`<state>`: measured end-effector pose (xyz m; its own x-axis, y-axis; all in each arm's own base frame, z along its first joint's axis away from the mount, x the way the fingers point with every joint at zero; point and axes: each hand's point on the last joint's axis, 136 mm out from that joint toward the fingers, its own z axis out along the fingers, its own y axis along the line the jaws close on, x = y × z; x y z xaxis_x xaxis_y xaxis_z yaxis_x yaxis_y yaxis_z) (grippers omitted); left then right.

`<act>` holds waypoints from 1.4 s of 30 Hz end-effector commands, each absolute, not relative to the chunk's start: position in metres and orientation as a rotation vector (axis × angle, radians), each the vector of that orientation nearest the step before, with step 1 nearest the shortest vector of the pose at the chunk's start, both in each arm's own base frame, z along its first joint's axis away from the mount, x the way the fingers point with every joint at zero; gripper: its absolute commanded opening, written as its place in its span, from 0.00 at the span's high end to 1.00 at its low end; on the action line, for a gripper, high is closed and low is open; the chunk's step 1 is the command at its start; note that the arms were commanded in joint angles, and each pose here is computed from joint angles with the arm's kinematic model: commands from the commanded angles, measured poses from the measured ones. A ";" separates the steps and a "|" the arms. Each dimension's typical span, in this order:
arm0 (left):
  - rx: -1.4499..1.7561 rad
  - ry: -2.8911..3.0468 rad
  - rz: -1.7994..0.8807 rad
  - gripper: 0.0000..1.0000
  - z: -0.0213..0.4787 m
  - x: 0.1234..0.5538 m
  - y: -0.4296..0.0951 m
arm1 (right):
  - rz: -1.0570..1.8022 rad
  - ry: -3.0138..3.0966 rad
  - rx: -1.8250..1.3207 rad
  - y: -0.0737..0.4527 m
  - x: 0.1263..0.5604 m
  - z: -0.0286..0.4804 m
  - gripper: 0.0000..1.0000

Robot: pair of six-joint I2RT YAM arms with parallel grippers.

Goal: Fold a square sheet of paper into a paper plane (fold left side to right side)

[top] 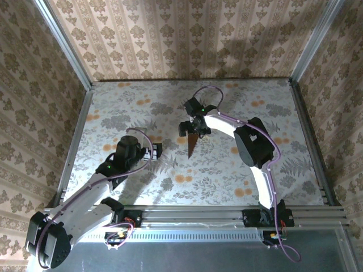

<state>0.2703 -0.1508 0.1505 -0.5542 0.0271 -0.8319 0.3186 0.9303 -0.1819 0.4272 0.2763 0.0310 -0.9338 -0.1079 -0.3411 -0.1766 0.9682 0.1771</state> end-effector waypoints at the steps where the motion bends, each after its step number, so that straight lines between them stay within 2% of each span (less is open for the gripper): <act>1: 0.220 2.160 -0.407 0.00 0.146 0.270 -0.150 | 0.366 2.765 -0.335 0.300 0.426 0.032 0.06; 6: 0.223 2.164 -0.411 0.00 0.145 0.271 -0.152 | 0.345 2.747 -0.395 0.306 0.424 0.038 0.08; 12: 0.225 2.168 -0.417 0.00 0.144 0.272 -0.153 | 0.222 2.767 -0.355 0.288 0.423 0.046 0.14; 26: 0.230 2.180 -0.424 0.00 0.142 0.274 -0.156 | 0.178 2.804 -0.361 0.284 0.415 0.041 0.31; 31: 0.230 2.178 -0.424 0.00 0.142 0.275 -0.156 | 0.188 2.794 -0.357 0.284 0.415 0.047 0.48; 38: 0.232 2.179 -0.422 0.00 0.143 0.275 -0.155 | 0.190 2.774 -0.336 0.278 0.414 0.059 0.88; 40: 0.231 2.175 -0.424 0.00 0.145 0.275 -0.155 | 0.195 2.753 -0.319 0.274 0.413 0.067 0.96; 42: 0.234 2.165 -0.426 0.00 0.149 0.275 -0.155 | 0.201 2.732 -0.299 0.268 0.411 0.076 0.99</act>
<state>0.2715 -0.1535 0.1342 -0.6040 0.0332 -0.7963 0.3135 0.9285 -0.1990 0.4106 0.2791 0.0432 -0.9191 -0.2125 -0.3319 -0.2584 0.9608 0.1004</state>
